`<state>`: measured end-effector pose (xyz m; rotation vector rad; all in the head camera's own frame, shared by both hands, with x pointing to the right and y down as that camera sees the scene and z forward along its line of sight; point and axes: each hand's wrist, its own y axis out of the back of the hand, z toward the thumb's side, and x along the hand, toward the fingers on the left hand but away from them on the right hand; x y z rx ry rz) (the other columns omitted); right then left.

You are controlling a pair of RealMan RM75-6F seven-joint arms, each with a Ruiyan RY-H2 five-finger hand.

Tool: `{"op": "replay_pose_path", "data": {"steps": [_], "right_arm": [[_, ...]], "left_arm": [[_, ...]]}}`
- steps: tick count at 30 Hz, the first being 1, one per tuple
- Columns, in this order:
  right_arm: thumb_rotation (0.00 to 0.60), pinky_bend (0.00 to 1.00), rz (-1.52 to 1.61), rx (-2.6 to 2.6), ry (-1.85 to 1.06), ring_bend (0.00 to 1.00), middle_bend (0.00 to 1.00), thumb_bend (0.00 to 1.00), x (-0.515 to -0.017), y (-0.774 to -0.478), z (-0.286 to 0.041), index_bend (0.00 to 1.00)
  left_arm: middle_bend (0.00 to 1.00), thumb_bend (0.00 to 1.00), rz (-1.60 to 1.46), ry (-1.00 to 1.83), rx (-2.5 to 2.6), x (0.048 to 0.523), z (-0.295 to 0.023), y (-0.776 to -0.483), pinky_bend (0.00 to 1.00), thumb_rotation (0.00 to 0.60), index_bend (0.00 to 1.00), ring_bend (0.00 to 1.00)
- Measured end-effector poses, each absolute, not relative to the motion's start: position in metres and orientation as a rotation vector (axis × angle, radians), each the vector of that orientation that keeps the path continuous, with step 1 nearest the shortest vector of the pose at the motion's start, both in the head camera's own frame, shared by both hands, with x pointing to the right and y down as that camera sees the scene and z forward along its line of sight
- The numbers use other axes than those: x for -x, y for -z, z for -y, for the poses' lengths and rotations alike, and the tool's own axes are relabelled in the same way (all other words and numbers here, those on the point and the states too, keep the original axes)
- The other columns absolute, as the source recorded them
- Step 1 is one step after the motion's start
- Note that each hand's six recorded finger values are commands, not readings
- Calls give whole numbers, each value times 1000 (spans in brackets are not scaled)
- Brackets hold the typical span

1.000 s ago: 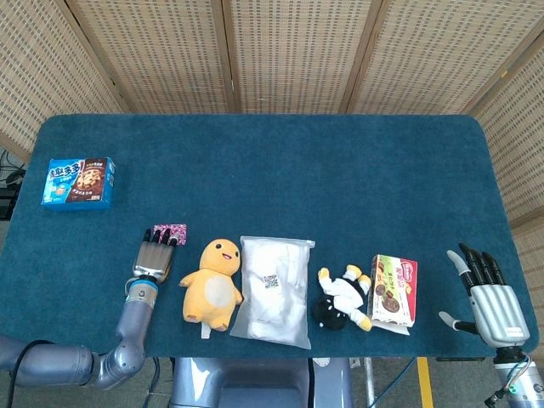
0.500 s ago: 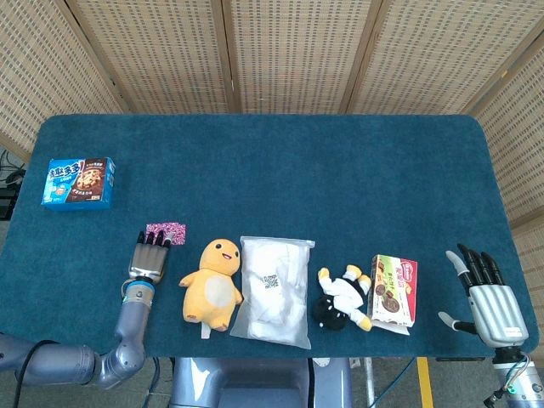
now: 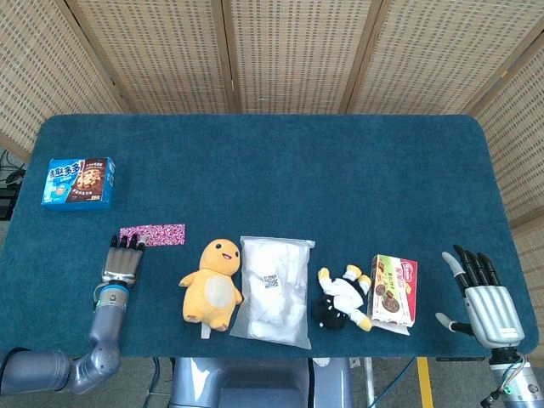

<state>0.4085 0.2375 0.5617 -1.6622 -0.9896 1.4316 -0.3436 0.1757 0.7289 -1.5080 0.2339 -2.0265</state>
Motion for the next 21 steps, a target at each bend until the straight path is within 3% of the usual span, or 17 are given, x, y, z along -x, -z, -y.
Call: {"op": "replay_pose_path", "data": {"steps": [21], "right_arm": [[600, 0, 999, 1657, -1422, 0, 0, 80, -408, -561, -237, 0]], "left_arm": [[0, 733, -317, 2048, 1480, 388, -167, -713, 0, 600, 0, 0]]}}
